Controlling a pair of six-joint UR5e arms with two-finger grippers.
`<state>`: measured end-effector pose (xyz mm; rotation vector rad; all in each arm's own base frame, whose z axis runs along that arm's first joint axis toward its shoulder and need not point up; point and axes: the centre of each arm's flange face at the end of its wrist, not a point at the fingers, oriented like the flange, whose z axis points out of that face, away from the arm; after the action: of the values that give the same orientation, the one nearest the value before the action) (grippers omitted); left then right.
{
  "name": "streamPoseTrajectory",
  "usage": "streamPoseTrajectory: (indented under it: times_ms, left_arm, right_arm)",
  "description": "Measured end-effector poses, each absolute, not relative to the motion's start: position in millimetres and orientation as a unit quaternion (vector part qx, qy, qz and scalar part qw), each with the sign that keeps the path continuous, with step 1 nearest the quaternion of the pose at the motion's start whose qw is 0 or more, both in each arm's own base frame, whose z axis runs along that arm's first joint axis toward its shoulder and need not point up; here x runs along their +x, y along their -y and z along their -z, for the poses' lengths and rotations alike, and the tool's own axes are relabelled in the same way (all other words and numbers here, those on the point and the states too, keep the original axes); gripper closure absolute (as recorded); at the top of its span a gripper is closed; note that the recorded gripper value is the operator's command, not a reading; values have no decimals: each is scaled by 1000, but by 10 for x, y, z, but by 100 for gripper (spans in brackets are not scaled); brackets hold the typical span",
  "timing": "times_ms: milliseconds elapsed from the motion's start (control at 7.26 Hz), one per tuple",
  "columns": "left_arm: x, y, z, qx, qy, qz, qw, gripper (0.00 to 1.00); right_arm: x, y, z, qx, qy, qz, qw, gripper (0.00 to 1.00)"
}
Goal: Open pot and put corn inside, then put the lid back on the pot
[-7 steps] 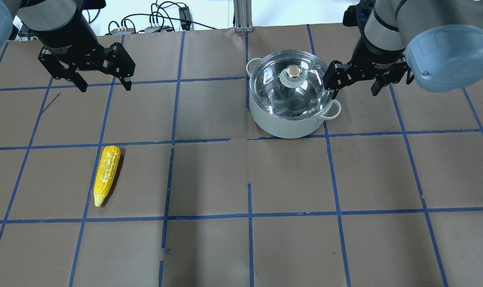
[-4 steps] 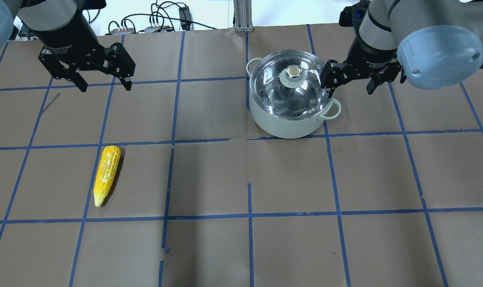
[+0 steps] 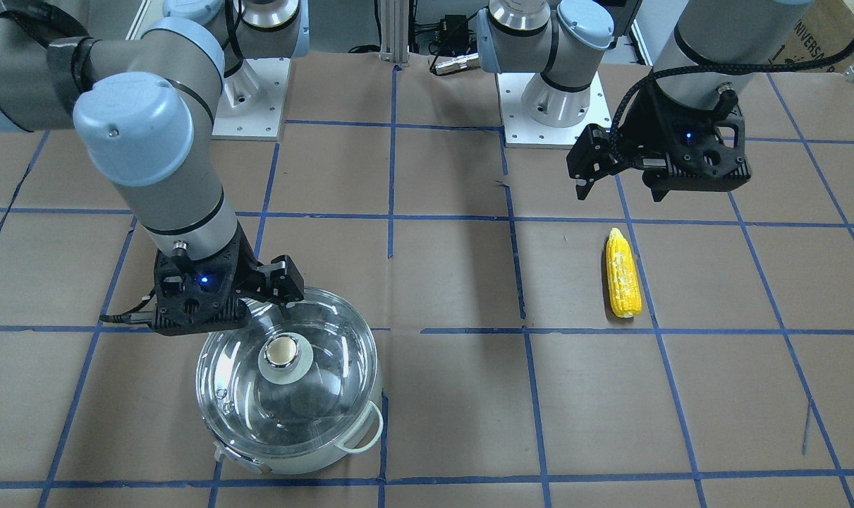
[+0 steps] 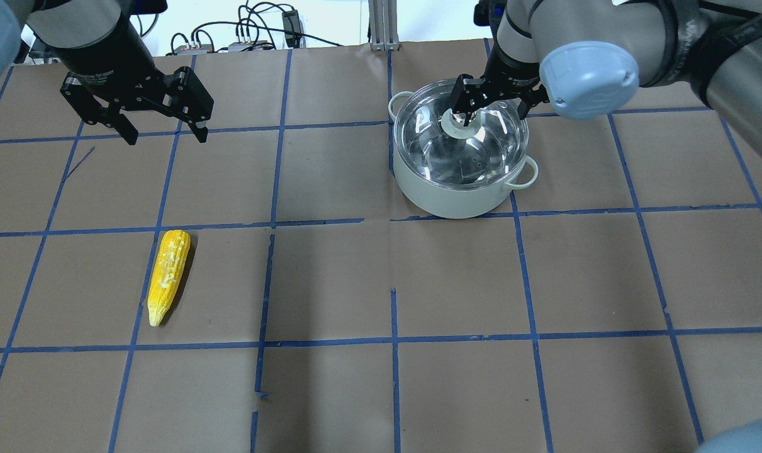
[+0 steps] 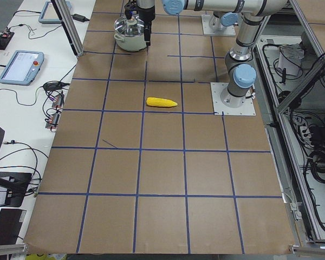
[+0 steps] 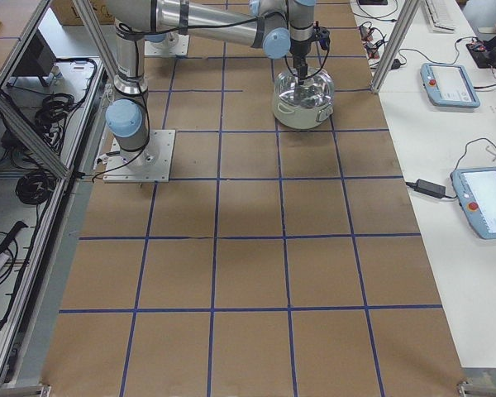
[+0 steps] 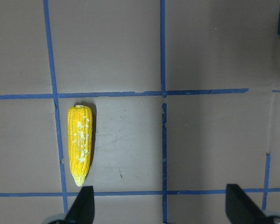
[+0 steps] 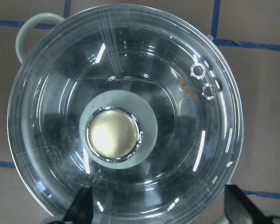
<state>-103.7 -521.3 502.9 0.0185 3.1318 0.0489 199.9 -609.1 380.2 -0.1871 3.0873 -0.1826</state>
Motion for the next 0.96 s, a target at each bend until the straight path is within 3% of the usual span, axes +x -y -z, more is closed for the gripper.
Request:
streamPoseTrajectory:
  times_ms: [964]
  left_arm:
    - [-1029, 5229, -5009, 5, -1000, -17, 5, 0]
  right_arm:
    - [2222, 6340, -3446, -74, -996, 44, 21, 3]
